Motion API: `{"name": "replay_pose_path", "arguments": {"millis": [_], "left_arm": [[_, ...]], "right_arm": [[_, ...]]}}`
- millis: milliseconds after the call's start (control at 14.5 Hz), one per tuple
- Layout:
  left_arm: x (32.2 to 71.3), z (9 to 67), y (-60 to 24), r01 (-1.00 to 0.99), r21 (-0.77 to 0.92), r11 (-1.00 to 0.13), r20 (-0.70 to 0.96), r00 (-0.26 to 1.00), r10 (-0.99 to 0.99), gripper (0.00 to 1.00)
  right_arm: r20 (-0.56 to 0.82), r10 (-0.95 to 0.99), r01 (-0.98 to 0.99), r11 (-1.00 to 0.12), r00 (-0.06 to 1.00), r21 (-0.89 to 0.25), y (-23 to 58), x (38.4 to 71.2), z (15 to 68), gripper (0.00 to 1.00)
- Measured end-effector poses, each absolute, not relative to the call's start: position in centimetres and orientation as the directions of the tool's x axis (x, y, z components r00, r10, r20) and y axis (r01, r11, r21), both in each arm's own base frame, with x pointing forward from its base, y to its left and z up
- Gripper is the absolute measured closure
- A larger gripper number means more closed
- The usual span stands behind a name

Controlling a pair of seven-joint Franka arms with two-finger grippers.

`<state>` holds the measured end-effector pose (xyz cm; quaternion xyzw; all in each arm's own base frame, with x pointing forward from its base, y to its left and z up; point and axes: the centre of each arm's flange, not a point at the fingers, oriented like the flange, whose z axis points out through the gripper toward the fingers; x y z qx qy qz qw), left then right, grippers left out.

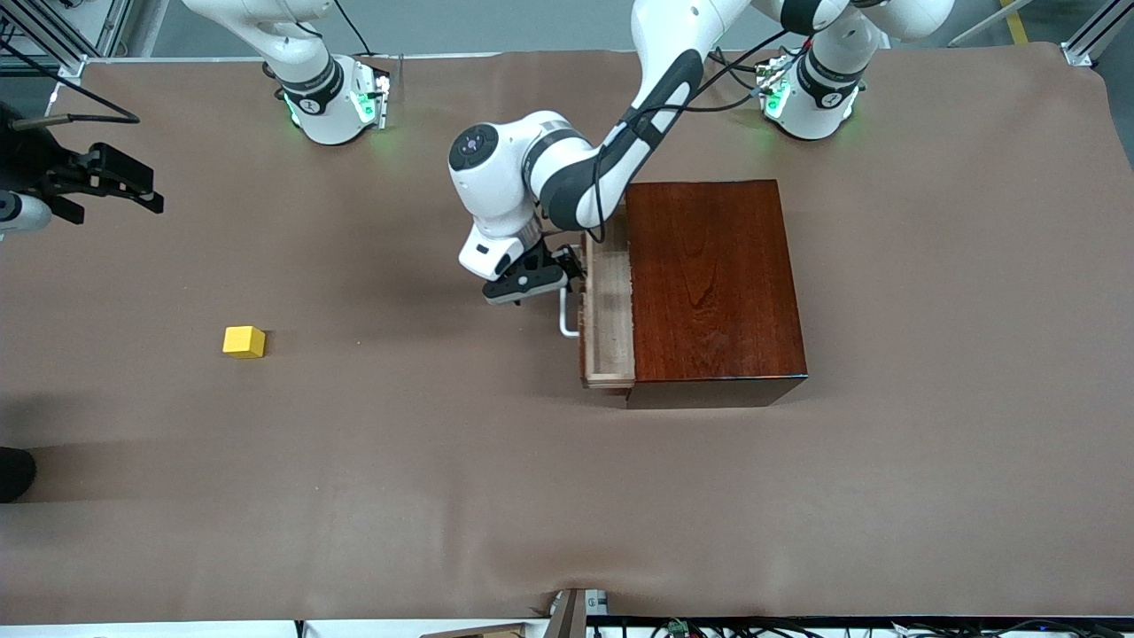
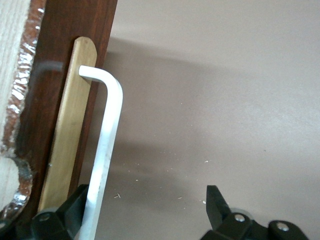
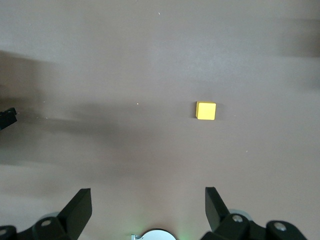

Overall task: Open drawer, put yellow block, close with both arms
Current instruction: 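Pull the drawer open with the left gripper while the right gripper reaches out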

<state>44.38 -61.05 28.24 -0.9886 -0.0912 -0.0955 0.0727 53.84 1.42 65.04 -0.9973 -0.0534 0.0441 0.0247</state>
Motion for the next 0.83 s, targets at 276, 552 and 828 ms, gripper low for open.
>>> {"name": "replay_pose_path", "arguments": {"millis": [276,552,828], "left_arm": [[44.2,28.5,-61.6,0.218,-0.083,-0.972,0.211,0.957,0.197,0.0],[44.1,29.1,-62.5,0.242,-0.022,-0.97,0.223,0.947,0.232,0.0],[44.2,29.4,-62.8,0.273,0.012,-0.962,0.219,0.938,0.269,0.0]], "right_arm": [[-0.096,0.073,0.068,-0.996,0.993,-0.056,-0.6,54.4,64.1,0.0],[-0.102,0.066,0.06,-0.996,0.993,-0.059,-1.0,55.7,62.5,0.0],[-0.126,0.06,0.054,-0.997,0.99,-0.053,-1.5,57.1,60.2,0.0]]}}
